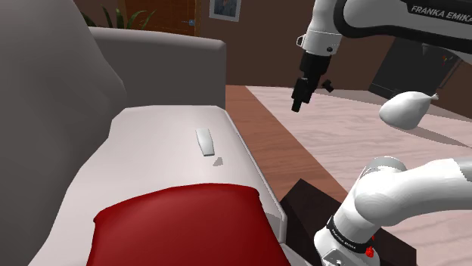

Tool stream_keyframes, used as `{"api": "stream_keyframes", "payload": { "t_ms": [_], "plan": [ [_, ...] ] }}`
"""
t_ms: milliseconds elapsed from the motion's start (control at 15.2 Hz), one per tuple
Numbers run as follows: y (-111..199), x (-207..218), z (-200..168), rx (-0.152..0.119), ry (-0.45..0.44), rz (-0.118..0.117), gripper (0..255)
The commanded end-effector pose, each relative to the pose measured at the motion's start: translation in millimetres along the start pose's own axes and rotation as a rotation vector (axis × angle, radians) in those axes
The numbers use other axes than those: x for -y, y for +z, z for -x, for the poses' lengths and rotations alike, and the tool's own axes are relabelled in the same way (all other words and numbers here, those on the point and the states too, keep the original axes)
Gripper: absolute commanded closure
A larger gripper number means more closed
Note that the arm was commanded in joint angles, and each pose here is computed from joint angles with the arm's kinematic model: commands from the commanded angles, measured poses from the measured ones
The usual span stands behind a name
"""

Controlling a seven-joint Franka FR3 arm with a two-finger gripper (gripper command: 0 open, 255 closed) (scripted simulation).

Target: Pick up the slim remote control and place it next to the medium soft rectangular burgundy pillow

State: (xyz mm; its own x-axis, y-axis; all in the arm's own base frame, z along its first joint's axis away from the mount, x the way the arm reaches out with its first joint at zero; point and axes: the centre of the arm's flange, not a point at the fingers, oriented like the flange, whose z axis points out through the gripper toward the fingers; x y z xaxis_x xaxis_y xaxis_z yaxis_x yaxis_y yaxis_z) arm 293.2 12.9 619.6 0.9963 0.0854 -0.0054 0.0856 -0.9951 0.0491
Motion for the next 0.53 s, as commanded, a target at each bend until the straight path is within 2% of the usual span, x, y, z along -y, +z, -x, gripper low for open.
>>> {"api": "stream_keyframes", "payload": {
  "t_ms": [0,462],
  "plan": [
    [0.0,0.0,0.0,0.0,0.0,0.0,0],
    [52.4,31.2,-68.8,0.001,0.133,-0.009,0]
  ]
}}
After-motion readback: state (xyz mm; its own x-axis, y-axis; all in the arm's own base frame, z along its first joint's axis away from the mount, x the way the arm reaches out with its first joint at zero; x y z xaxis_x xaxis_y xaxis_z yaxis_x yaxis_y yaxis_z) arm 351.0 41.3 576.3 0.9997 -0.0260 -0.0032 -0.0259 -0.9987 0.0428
